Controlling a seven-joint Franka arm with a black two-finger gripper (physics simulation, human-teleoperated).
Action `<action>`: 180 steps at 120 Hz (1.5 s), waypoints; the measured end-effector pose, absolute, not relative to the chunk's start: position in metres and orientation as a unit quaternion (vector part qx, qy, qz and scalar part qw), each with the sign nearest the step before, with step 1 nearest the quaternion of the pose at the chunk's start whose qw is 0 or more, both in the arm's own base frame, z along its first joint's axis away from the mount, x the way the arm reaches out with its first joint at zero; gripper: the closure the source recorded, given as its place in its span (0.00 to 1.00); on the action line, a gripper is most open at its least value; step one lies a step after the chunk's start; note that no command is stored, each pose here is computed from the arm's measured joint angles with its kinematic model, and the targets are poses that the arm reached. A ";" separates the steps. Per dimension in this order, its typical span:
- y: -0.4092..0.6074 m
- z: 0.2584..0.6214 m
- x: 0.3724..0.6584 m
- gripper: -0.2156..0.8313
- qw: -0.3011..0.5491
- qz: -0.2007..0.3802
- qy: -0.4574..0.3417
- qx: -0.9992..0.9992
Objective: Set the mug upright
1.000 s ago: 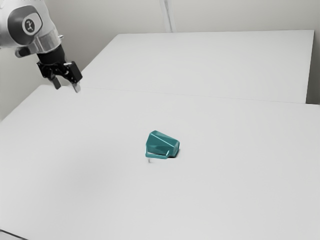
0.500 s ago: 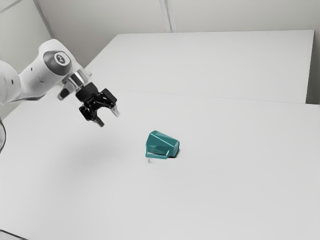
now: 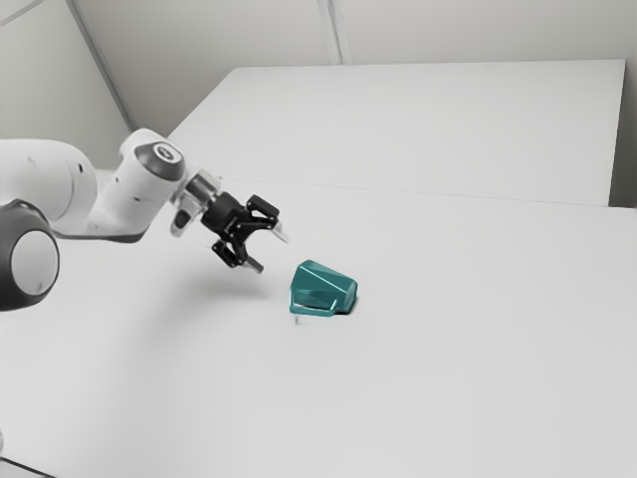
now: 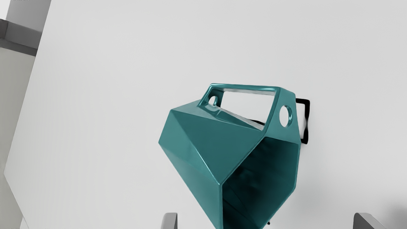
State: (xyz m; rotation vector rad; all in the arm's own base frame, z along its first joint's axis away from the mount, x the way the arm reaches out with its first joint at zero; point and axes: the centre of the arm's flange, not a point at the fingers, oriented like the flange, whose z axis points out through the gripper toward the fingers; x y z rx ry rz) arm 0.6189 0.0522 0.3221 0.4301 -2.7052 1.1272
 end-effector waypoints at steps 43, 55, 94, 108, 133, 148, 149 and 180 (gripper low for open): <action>0.001 0.282 0.614 0.21 0.113 0.426 -0.883 0.164; -0.011 0.280 0.615 0.21 0.113 0.431 -0.880 0.164; -0.017 0.276 0.615 0.68 0.111 0.421 -0.886 0.159; -0.021 0.281 0.618 0.86 0.105 0.417 -0.890 0.153; -0.034 0.308 0.625 0.96 0.083 0.406 -0.901 0.126; -0.044 0.311 0.625 0.96 0.079 0.400 -0.906 0.117; -0.044 0.312 0.625 0.96 0.079 0.399 -0.906 0.116; -0.068 0.372 0.615 0.95 0.044 0.323 -0.945 0.028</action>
